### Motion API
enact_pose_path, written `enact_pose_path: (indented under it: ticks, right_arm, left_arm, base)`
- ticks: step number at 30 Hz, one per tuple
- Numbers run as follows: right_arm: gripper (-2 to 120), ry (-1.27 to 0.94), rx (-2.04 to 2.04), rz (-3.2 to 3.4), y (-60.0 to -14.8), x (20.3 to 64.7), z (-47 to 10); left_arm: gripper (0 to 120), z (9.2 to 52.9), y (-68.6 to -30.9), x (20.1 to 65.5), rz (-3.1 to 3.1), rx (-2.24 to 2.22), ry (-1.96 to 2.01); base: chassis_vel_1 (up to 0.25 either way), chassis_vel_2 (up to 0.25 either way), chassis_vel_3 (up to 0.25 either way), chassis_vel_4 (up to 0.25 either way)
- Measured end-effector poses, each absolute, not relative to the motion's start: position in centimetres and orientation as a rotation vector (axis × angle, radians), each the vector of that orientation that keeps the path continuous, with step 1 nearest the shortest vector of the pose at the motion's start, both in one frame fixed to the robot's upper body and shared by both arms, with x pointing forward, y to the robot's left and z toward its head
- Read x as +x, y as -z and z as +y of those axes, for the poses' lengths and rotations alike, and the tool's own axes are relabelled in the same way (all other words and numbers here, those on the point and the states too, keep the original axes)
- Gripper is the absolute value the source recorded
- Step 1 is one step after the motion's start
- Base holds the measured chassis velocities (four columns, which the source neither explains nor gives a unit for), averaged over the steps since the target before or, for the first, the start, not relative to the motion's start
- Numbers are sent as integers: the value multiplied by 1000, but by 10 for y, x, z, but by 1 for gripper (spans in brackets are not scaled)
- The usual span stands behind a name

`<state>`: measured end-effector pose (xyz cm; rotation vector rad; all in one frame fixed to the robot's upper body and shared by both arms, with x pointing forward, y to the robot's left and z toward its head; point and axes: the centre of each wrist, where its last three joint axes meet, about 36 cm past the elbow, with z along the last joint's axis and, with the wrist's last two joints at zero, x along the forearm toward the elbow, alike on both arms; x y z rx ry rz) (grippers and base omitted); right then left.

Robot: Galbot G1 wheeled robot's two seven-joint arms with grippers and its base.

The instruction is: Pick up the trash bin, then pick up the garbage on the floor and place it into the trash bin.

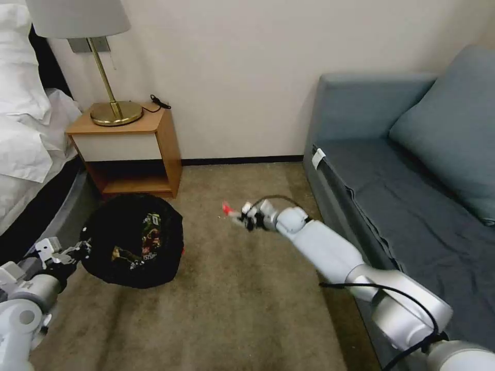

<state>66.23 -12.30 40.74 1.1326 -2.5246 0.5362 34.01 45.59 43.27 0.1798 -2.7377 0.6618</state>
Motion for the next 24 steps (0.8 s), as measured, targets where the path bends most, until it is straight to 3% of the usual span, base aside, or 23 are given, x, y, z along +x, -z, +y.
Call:
enact_pose_path:
  ticks: [11,13,20,24]
  right_arm:
    - [0,-230,1379,-2742,-532,640,-88]
    - [0,-209,1395,-2740,-536,637,-85]
    - [0,97,1672,-2610,-585,572,-30]
    - [0,135,1777,-2527,-591,541,-11]
  left_arm:
    - [4,440,-420,347,-2710,151,-664]
    - [4,440,-420,348,-2709,150,-663]
    - [4,439,-415,360,-2705,138,-675]
    - [4,438,-415,362,-2705,132,-682]
  base:
    - [0,0,0,0]
    - [0,0,0,0]
    - [0,0,0,0]
    - [0,0,0,0]
